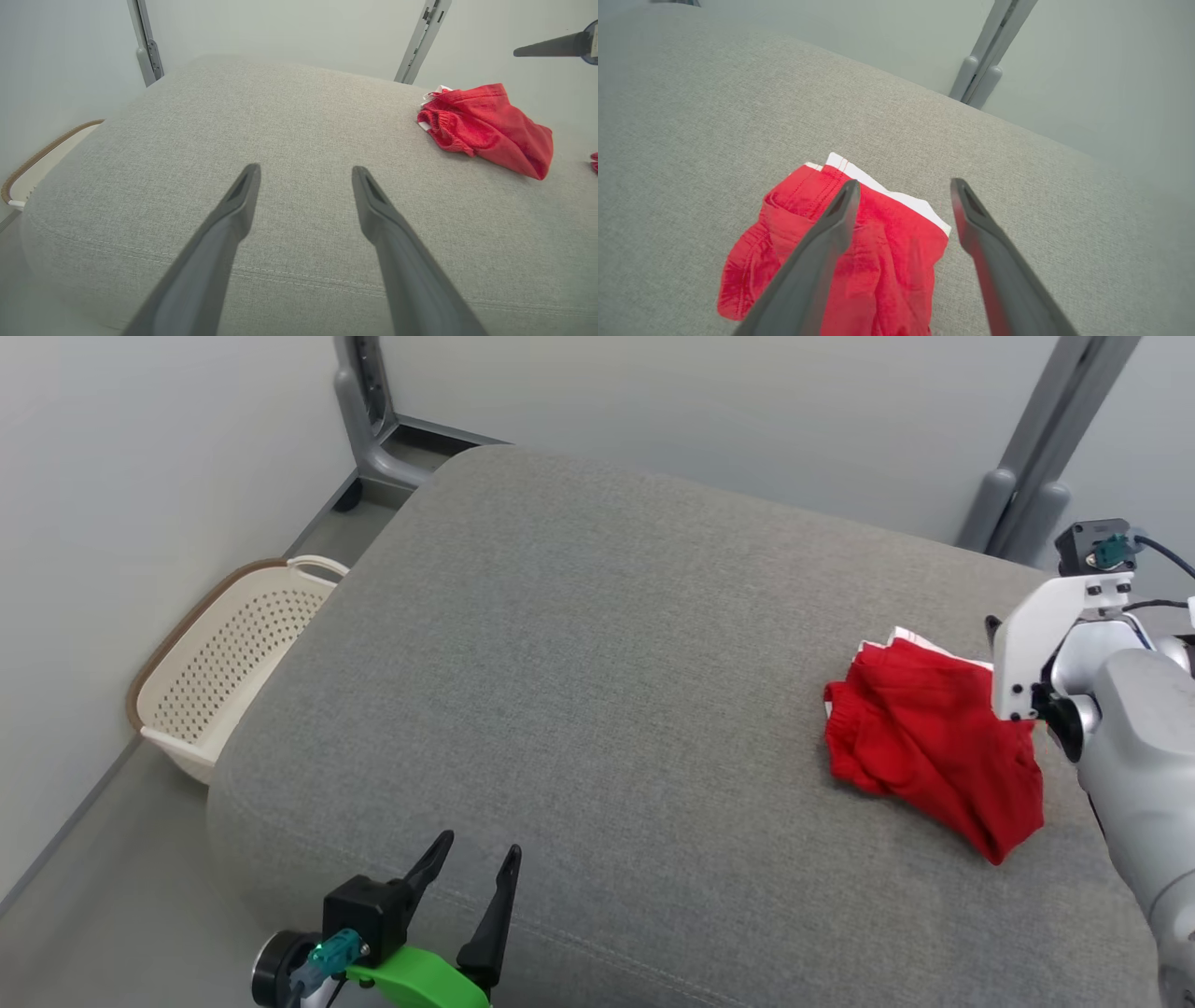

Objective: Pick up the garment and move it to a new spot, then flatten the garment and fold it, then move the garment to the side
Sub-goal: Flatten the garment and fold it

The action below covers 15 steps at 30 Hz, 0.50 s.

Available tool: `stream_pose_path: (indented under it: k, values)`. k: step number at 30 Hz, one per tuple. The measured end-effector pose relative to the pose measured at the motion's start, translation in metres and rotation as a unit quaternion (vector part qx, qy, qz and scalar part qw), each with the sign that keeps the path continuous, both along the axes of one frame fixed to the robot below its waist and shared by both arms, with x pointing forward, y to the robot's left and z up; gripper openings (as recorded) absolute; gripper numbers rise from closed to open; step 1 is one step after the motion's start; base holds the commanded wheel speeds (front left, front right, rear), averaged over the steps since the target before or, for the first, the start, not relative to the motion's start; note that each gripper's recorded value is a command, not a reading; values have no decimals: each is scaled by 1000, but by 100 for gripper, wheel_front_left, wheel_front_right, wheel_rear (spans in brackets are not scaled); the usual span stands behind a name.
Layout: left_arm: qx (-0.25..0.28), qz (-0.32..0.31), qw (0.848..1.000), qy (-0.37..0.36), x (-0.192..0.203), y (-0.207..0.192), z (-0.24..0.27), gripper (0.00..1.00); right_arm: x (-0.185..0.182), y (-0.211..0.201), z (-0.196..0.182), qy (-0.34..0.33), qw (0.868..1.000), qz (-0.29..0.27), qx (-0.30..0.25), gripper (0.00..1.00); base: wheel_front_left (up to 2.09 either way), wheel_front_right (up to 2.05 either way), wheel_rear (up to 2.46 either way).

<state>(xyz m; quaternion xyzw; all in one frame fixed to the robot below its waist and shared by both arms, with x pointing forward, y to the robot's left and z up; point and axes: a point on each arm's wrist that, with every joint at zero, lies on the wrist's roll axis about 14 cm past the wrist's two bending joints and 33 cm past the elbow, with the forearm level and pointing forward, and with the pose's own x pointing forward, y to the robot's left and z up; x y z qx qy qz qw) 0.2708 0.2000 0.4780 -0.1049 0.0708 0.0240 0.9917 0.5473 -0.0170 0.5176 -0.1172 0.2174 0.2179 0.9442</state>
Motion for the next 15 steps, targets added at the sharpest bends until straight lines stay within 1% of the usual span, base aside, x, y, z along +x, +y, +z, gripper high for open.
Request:
stream_pose_path:
  k: [7, 8, 9, 10, 11, 15]
  values:
    - [0, -25, 1000, -5, 7, -13, 3, 100, 0, -49, 6, -34, 998, -42, 13, 100, 0, 0, 0]
    - [0, -29, 1000, -6, 8, -14, 4, 100, 0, -56, 7, -41, 998, -47, 13, 92, 0, 0, 0]
    - [0, -32, 999, -7, 9, -16, 4, 100, 0, -63, 6, -44, 998, -53, 14, 45, 0, 0, 0]
    - [0, -38, 999, -8, 11, -19, 5, 100, -3, -74, 0, -47, 997, -61, 14, 5, 0, 0, 0]
    - [0, -39, 999, -8, 12, -20, 5, 100, -4, -78, -3, -46, 997, -64, 13, 0, 0, 0, 0]
    - [0, -44, 999, -2, 15, -22, 3, 100, -6, -91, -20, -37, 996, -74, 10, 0, 0, 0, 0]
